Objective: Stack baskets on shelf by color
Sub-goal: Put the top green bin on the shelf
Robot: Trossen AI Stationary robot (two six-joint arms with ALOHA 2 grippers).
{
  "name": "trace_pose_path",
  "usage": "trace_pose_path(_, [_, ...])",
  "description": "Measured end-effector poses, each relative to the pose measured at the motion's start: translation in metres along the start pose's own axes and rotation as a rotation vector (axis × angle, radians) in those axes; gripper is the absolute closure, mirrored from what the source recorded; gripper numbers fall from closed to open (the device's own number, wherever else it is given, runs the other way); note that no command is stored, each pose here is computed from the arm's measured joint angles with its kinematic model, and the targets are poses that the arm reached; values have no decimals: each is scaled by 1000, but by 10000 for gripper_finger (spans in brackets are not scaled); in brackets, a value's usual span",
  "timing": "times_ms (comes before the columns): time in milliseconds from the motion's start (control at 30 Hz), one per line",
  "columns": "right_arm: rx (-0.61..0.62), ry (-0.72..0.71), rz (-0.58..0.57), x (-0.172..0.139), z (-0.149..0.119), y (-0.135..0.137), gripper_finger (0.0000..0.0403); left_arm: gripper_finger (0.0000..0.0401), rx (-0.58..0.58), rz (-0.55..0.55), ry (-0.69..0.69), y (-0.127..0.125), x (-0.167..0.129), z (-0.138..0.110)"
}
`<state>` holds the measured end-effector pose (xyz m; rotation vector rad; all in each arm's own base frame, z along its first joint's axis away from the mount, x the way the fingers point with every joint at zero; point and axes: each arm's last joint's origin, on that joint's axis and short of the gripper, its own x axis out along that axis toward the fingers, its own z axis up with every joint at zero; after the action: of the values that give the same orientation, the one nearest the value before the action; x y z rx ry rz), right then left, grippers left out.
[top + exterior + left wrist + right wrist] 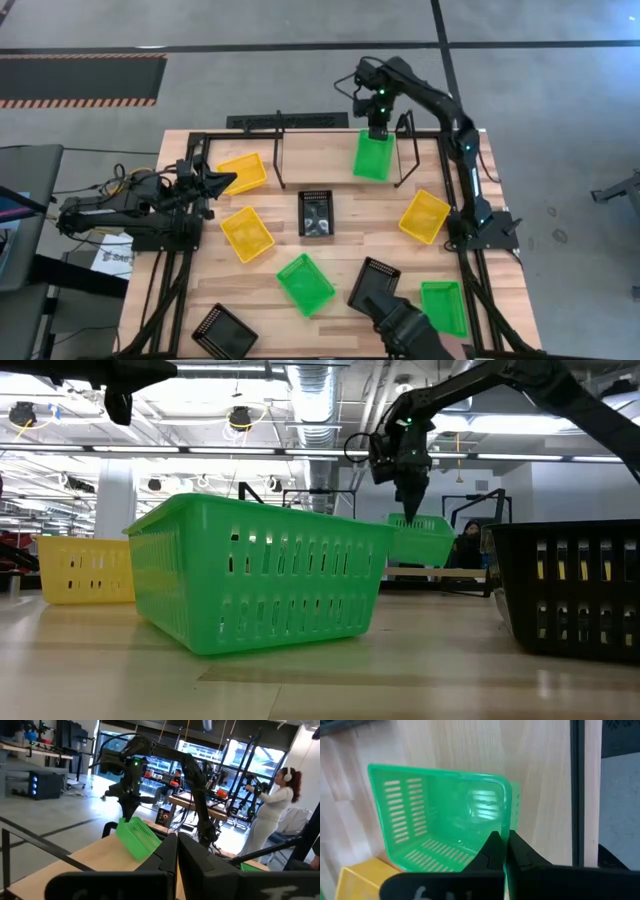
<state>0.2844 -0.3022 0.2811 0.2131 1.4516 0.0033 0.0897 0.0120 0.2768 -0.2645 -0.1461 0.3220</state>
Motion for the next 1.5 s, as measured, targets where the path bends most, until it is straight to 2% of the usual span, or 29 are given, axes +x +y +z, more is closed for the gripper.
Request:
trace_pose_path(433, [-6, 76, 30, 26, -8, -7, 401, 401, 16, -2, 23, 0, 0, -2])
trace_pose_path(667, [-63, 106, -50, 32, -5, -9, 401, 401, 20, 2, 34, 1, 0, -3])
trace_pose_path(900, [-75, 86, -72, 32, -2, -10, 399, 401, 20, 3, 34, 1, 0, -3])
trace_pose_path(1067, [-56, 61, -94, 32, 2, -10, 350, 401, 17, 3, 34, 1, 0, -3])
trace_pose_path(1233, [-72, 55, -186, 33, 11, -8, 305, 401, 15, 3, 34, 1, 0, -3])
trace_pose_path(1400, [-94, 72, -246, 33, 19, -2, 284, 401, 15, 6, 33, 1, 0, -3])
trace_pose_path(1500, [-112, 42, -276, 21, 23, 9, 280, 401, 18, 33, 26, 2, 0, -3])
